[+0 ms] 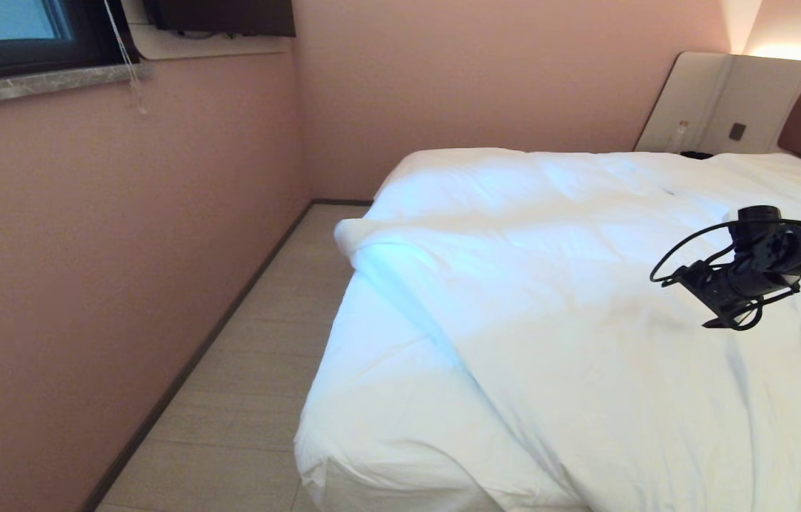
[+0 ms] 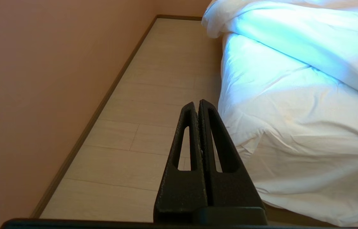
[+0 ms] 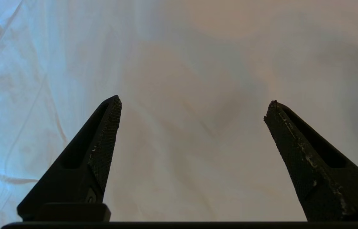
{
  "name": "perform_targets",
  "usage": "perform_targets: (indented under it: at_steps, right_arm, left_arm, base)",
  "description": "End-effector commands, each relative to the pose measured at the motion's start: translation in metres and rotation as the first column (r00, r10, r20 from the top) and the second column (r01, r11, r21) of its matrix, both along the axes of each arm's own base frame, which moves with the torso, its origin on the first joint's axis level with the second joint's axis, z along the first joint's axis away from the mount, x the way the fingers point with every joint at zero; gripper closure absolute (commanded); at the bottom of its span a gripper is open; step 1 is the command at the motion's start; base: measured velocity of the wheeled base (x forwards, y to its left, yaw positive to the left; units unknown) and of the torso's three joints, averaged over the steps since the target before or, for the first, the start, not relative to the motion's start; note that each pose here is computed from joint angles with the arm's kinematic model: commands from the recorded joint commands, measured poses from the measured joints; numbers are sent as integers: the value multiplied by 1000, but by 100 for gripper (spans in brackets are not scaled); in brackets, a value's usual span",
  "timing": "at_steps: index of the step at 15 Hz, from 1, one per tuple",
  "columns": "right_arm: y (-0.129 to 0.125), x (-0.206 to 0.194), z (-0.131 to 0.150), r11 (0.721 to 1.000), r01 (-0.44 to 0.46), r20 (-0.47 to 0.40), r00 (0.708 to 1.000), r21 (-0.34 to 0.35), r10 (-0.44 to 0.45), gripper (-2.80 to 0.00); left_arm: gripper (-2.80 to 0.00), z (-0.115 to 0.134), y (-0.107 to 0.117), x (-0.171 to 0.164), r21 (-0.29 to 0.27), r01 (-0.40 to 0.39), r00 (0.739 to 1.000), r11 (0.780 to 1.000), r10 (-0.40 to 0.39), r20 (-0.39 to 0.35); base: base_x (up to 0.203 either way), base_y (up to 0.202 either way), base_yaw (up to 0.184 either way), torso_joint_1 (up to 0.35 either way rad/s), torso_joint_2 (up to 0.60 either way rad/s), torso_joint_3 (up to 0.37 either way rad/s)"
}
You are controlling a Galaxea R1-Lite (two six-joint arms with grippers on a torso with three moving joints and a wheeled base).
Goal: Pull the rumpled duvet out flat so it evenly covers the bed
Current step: Hold the folded corner of the quilt
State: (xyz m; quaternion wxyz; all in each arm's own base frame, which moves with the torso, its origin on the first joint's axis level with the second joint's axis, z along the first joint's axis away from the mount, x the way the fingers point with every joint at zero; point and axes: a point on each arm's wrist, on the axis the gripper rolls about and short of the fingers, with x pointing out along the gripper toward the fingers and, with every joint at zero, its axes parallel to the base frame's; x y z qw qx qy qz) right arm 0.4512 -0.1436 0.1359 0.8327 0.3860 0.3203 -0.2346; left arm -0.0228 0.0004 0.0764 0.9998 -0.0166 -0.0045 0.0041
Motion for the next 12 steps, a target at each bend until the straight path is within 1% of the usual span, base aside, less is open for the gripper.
perform_targets:
  at_steps: [1,3,5,8,10,12]
  right_arm:
    - [0,0,0,1000,1,-1,1000,1,-1,-280]
    - [-1,1,-6,1000,9,-17,1000,-15,-10,-280]
    - [-1,4,-16,999,11,-50,999,-48,-13,-280]
    - [1,9,-39,994,-11,-135,991,-109,-4,-280]
    - [3,13,-56,987,-15,-184,983,-157,-14,-280]
    - [5,14,-60,986,-22,-194,981,-167,-11,-280]
  left_arm:
    - [0,0,0,0,-1,0,1000,1000,0,0]
    - [0,0,0,0,-1,1,1000,1000,-1,0]
    - [0,0,0,0,-1,0,1000,1000,0,0]
    - [0,0,0,0,-1,-1,1000,1000,1,0]
    - [0,0,0,0,1,-1,1000,1000,1,0]
    - [0,0,0,0,-1,-1,1000,1000,1,0]
  base:
    - [0,0,0,0,0,0]
    - [0,0,0,0,0,0]
    - [0,0,0,0,0,0]
    - [0,0,0,0,0,0]
    - [0,0,0,0,0,0]
    - [0,0,0,0,0,0]
